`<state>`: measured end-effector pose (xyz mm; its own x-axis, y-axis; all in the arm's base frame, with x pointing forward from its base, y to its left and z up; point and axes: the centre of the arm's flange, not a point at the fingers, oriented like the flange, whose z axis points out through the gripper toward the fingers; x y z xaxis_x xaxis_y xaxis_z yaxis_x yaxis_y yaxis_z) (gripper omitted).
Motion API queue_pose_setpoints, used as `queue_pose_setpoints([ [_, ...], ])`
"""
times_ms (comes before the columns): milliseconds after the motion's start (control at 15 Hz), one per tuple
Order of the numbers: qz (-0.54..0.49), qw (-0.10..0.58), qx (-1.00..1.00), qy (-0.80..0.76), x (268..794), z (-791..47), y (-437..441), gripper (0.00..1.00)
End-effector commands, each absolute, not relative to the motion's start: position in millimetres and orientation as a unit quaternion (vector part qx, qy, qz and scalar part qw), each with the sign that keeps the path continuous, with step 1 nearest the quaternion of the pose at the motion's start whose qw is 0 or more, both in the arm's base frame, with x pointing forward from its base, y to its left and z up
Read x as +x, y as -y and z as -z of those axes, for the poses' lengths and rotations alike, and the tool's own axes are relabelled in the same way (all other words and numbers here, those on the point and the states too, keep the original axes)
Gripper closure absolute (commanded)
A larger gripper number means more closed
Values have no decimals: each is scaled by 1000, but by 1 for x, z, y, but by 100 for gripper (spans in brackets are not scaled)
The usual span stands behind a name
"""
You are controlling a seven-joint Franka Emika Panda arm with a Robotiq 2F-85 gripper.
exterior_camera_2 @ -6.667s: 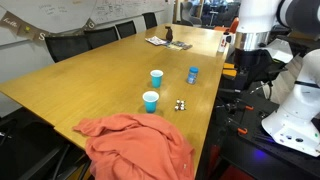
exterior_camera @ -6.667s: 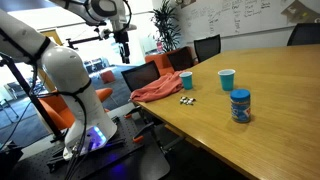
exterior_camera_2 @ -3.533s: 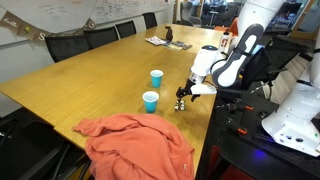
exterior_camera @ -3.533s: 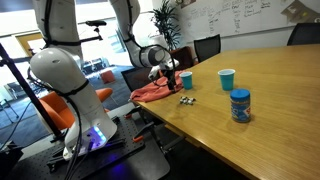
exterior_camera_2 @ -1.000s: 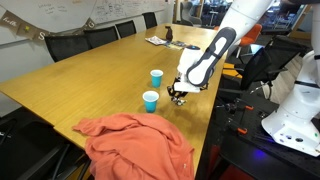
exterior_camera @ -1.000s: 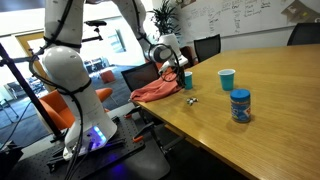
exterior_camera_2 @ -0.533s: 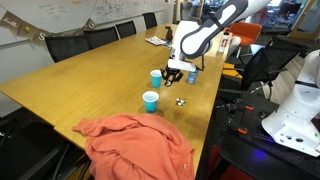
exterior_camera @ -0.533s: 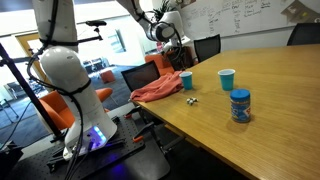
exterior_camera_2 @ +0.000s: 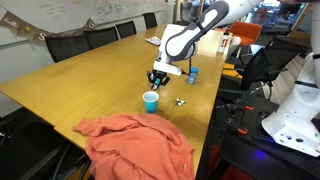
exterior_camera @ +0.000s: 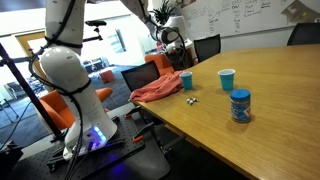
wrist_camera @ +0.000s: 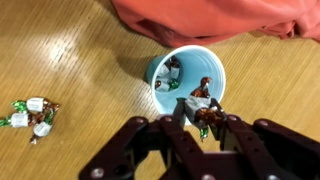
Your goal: Put the sweets in the left cup
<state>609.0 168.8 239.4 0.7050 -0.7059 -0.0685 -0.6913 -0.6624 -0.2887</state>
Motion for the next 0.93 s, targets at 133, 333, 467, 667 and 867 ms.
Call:
queue_pose_setpoints([
  [133,20,145,-915,-377,628,-208,-192,93],
  [333,23,138,-917,-375,628,-202,-196,40],
  [467,31,131,-918,-372,624,-209,-195,25],
  [667,49,127,-921,-365,608,-235,-191,3],
  [867,48,117,-927,-354,578,-268,-181,0],
])
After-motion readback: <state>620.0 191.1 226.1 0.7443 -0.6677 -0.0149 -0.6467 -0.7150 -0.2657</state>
